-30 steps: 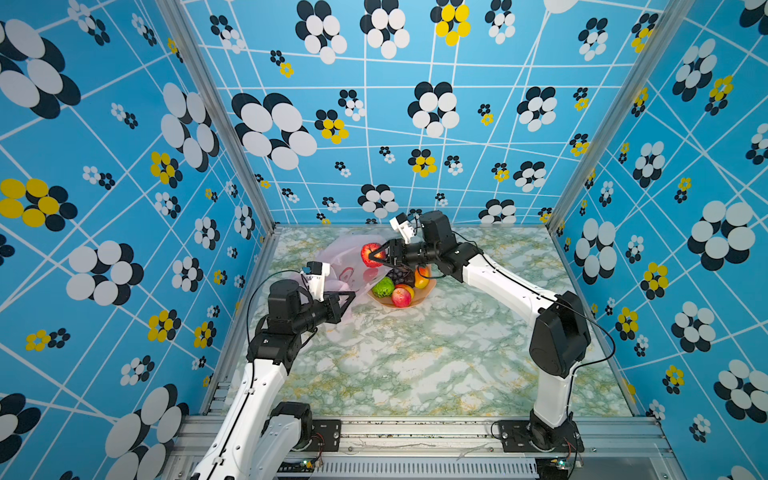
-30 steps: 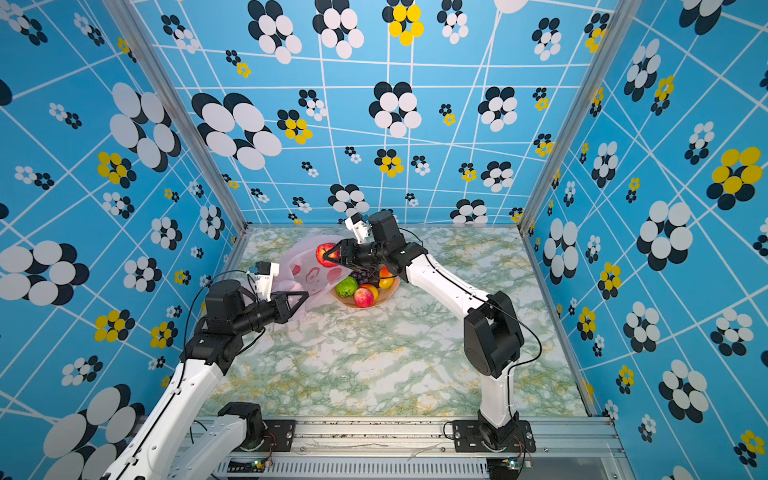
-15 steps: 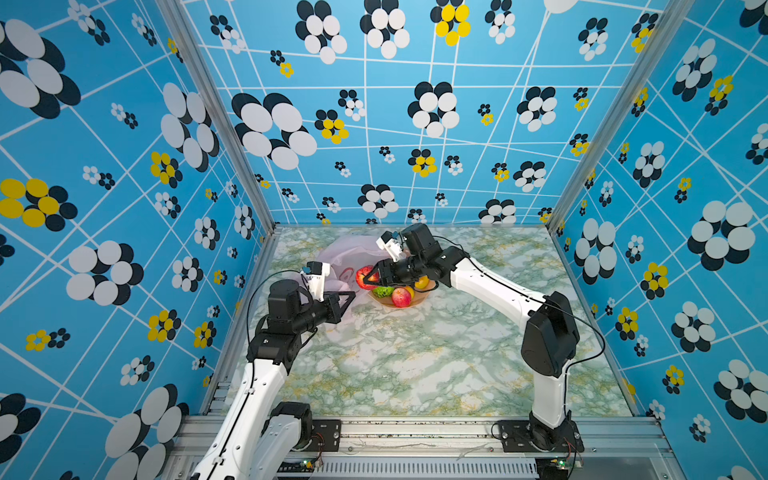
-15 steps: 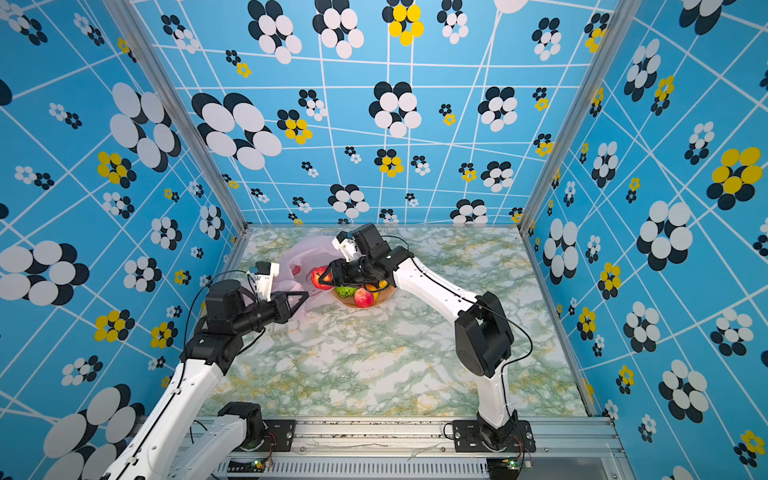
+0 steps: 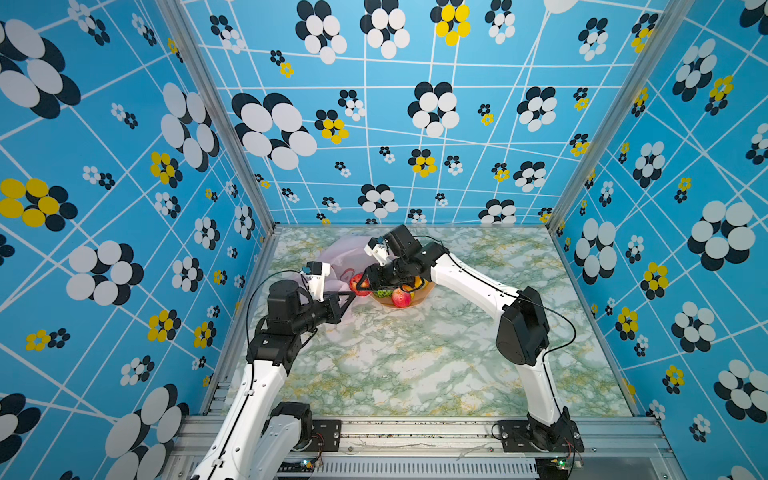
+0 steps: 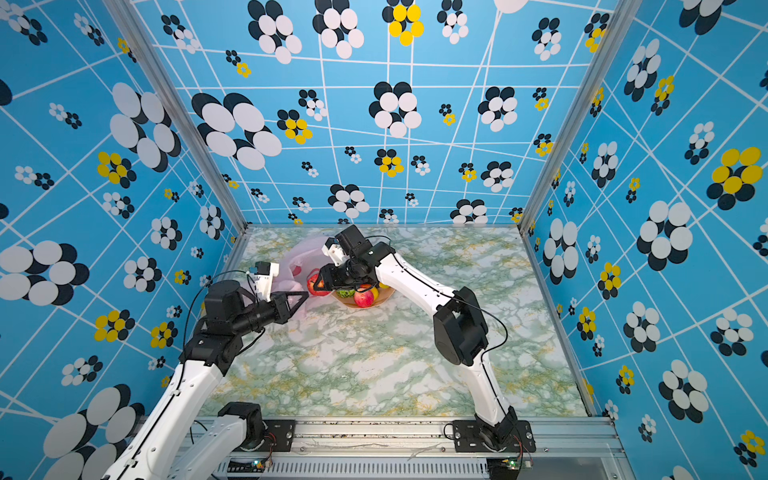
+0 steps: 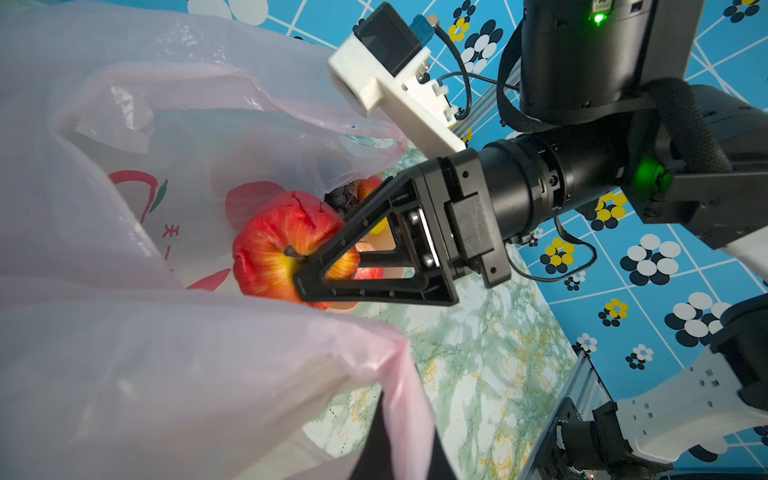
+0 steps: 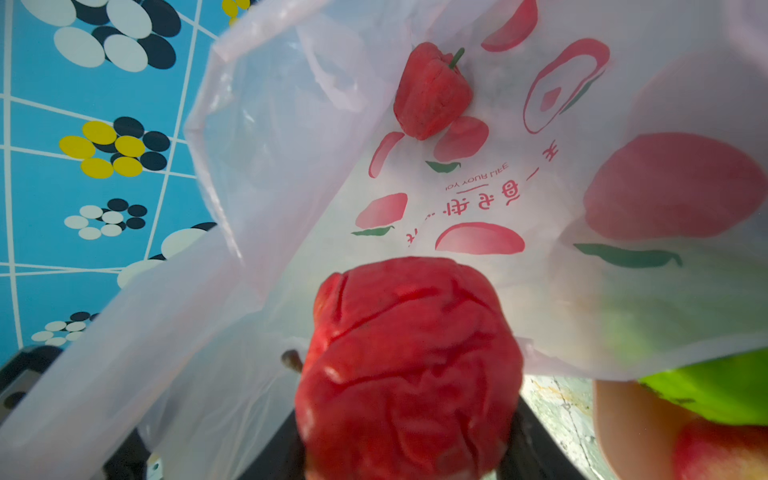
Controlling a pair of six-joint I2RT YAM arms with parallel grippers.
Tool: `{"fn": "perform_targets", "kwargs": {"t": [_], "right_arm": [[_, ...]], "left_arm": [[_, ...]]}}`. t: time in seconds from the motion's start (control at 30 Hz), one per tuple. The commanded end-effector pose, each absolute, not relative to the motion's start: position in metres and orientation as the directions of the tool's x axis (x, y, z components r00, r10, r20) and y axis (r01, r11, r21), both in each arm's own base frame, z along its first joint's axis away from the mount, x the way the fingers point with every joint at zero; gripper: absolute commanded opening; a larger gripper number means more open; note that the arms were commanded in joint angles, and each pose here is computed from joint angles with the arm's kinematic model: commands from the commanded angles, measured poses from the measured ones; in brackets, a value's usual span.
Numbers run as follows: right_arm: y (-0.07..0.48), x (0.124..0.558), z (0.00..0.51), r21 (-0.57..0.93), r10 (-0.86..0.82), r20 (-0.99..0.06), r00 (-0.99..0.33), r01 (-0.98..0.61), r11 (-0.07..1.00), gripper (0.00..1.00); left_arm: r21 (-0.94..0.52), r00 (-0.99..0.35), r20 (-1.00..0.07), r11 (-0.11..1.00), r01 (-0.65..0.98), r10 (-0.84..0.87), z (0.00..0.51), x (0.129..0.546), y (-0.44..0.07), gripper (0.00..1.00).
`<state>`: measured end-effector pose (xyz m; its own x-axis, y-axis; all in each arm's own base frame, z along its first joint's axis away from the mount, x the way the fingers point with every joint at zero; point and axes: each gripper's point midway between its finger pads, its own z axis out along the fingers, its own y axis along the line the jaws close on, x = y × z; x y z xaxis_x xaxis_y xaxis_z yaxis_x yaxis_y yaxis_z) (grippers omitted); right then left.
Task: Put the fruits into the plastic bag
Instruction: 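Open the right gripper to drop the red apple into the bag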
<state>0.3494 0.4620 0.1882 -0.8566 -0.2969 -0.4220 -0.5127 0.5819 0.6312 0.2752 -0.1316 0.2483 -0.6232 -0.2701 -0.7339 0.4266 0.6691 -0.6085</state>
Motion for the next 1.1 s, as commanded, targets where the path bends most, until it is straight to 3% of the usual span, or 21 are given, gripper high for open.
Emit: {"fn": "perform_targets", "kwargs": {"t": [0.0, 0.37, 0.6, 0.7, 1.07], "right_arm": [[0.462, 0.355, 0.176, 0.608, -0.303, -0.391, -0.869, -0.491, 0.624, 0.46], [0.494, 0.381, 0.176, 0.693, -0.189, -0.358, -0.914, -0.396, 0.602, 0.48], [0.505, 0.384, 0.183, 0.728, -0.174, -0.361, -0.916, -0.393, 0.562, 0.68], [0.507, 0.384, 0.187, 0.738, -0.172, -0.365, -0.915, -0.397, 0.546, 0.82], [0.505, 0.386, 0.207, 0.737, -0.171, -0.411, -0.896, -0.437, 0.516, 0.86]], "left_arm": [[-0.602, -0.608, -0.750, 0.649, 0.465, -0.260, 0.255, 0.270, -0.136, 0.00], [-0.603, -0.608, -0.752, 0.638, 0.479, -0.254, 0.256, 0.268, -0.140, 0.00], [-0.604, -0.610, -0.751, 0.639, 0.476, -0.254, 0.255, 0.269, -0.139, 0.00], [-0.602, -0.608, -0.752, 0.641, 0.477, -0.253, 0.255, 0.268, -0.139, 0.00], [-0.603, -0.611, -0.750, 0.642, 0.475, -0.252, 0.254, 0.269, -0.139, 0.00]]}}
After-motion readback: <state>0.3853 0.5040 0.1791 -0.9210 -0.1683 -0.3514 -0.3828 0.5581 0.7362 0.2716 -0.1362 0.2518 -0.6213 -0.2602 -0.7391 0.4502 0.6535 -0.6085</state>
